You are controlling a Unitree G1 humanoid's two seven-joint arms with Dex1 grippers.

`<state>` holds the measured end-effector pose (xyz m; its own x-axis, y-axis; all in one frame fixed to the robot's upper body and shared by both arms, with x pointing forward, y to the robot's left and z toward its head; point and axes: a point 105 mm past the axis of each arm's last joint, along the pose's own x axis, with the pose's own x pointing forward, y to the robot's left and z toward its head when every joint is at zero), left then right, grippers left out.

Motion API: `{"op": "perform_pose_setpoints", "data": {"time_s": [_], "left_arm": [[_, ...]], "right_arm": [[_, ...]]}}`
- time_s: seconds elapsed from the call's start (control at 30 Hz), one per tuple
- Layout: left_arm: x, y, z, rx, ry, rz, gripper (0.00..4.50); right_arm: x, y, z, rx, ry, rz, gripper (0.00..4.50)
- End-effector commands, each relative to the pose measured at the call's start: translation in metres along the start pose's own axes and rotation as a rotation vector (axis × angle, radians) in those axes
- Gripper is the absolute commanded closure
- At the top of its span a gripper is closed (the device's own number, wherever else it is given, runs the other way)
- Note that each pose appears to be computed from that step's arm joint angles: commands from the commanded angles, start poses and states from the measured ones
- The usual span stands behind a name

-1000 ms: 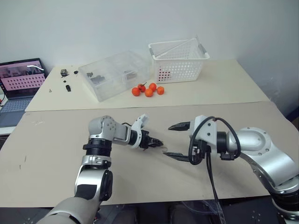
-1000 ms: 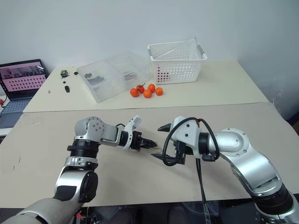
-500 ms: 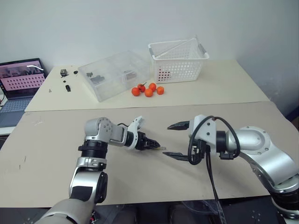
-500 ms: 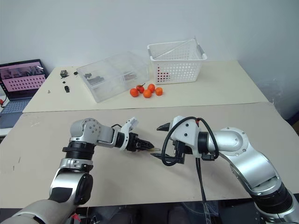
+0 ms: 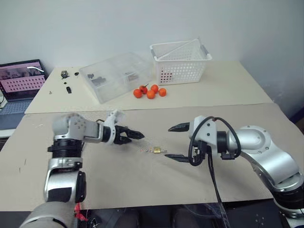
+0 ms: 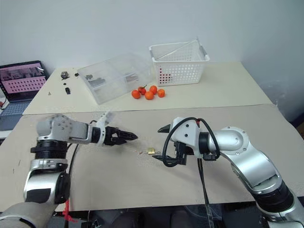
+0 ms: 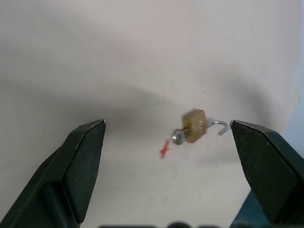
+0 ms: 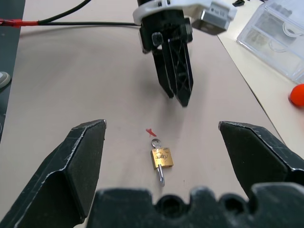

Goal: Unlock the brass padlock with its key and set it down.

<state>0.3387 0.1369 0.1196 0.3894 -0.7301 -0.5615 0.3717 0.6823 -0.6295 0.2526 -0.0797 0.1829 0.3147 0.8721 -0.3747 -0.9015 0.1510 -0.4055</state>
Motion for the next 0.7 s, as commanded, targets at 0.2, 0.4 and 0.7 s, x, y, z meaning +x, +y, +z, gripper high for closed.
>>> {"op": "perform_pose_setpoints", "data": {"time_s": [0.2,0.4,0.7], "left_arm": [[-0.058,-0.044,0.013,0.756,-0.078,-0.21,0.03],[-0.075,-0.023,0.003,0.982,-0.089,-0.104,0.03],[-0.077,-0.024,-0.006,1.013,-0.226,-0.06,0.03]], "right_arm": [[-0.021,0.007,-0.01,0.119,0.058,0.132,0.0],[-0.046,-0.022,-0.024,0.258,0.052,0.022,0.0],[-0.066,-0.037,-0.039,0.307,0.069,-0.087,0.0]]}}
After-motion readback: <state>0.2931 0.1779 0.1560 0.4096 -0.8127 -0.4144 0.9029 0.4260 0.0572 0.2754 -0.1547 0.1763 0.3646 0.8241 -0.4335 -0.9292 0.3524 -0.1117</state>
